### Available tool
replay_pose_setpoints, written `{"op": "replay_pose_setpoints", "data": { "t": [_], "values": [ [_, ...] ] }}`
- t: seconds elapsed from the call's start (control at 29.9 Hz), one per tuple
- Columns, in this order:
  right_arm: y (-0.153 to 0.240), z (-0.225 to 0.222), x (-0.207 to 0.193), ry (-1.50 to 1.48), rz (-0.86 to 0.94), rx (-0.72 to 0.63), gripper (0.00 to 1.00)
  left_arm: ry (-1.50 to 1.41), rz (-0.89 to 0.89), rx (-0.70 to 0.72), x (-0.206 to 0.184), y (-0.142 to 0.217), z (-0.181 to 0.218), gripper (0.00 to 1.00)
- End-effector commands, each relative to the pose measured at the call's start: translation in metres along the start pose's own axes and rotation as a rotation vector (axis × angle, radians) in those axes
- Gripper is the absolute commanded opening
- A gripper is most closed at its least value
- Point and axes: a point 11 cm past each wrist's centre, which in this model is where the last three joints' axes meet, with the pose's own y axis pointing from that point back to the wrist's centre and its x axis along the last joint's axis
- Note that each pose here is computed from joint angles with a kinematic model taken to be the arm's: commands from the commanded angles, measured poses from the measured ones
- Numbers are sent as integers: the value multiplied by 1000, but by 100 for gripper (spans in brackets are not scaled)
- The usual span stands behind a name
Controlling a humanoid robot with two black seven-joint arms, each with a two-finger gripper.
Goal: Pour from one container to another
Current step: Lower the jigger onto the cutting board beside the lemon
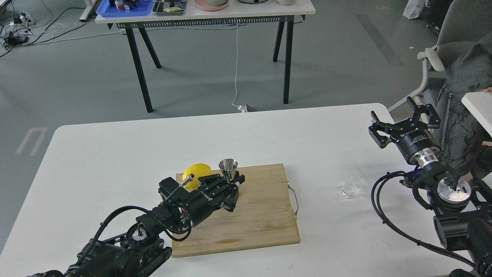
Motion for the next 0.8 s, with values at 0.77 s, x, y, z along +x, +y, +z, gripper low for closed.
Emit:
{"op": "replay_pose_setpoints", "data": {
  "t": [0.77],
  "values": [
    [2, -3, 1, 4, 4, 2, 99, -8, -26, 26, -7, 6, -8, 22]
  ]
}}
